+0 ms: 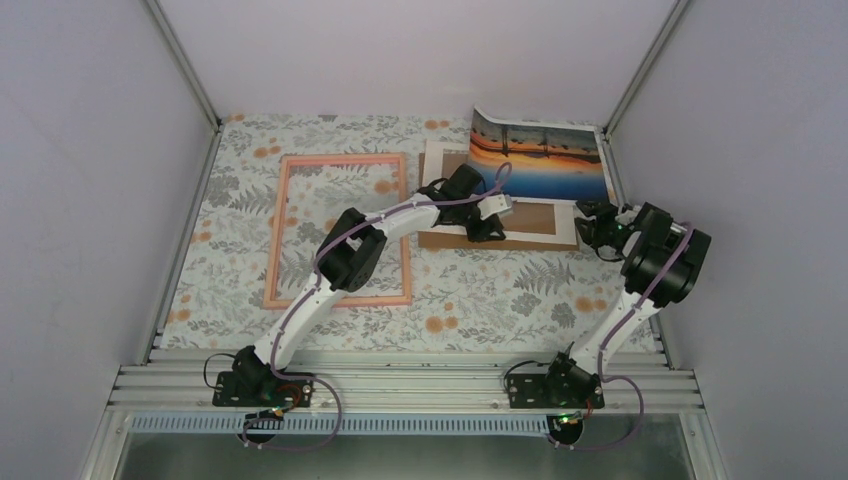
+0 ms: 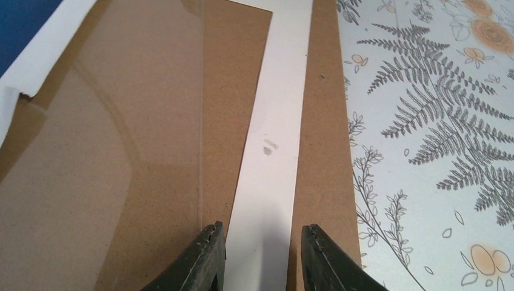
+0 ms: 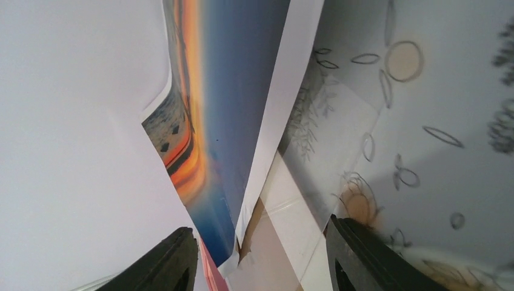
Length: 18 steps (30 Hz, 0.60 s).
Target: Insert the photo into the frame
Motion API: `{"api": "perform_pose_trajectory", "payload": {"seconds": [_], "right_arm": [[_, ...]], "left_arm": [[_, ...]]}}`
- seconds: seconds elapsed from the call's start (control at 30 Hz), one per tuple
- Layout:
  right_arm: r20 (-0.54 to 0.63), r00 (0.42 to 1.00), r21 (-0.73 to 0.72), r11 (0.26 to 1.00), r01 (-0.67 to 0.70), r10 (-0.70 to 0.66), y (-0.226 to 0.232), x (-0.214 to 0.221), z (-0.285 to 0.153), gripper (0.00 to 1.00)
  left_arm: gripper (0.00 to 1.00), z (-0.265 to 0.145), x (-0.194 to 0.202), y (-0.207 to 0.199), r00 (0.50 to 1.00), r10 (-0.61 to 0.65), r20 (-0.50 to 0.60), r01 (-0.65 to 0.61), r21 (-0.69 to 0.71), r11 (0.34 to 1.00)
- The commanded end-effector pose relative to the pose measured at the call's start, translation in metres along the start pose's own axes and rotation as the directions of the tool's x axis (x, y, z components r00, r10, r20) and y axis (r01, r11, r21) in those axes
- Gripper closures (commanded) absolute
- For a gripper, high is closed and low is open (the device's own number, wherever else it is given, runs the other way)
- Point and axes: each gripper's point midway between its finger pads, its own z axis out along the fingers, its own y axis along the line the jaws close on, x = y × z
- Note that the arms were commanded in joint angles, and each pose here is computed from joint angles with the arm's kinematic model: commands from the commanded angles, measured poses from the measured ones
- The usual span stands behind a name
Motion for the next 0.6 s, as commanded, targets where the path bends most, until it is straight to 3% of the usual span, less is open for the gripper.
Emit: {"api": "perform_pose_trajectory", "payload": {"seconds": [0.0, 0.33, 0.57], "right_arm": [[-0.008, 0.990, 0.108, 0.984, -0.139, 0.141, -0.052, 0.018, 0.022, 0.48], [-0.050, 0.997, -0.010, 0.999, -0.052, 0.051, -0.038, 0.024, 0.034, 0.79], [-0.001, 1.000, -0.049, 0.999, 0.013, -0.013, -0.024, 0.012, 0.040, 0.85]], "left_arm": [[0.68, 0.032, 0.097, -0.035, 0.964, -0.113, -0.241, 0.144, 0.116, 0.983], [0.68, 0.030, 0.099, -0.042, 0.965, -0.103, -0.241, 0.143, 0.154, 0.978], [0.70, 0.030, 0.102, -0.045, 0.965, -0.092, -0.246, 0.136, 0.169, 0.976]]}}
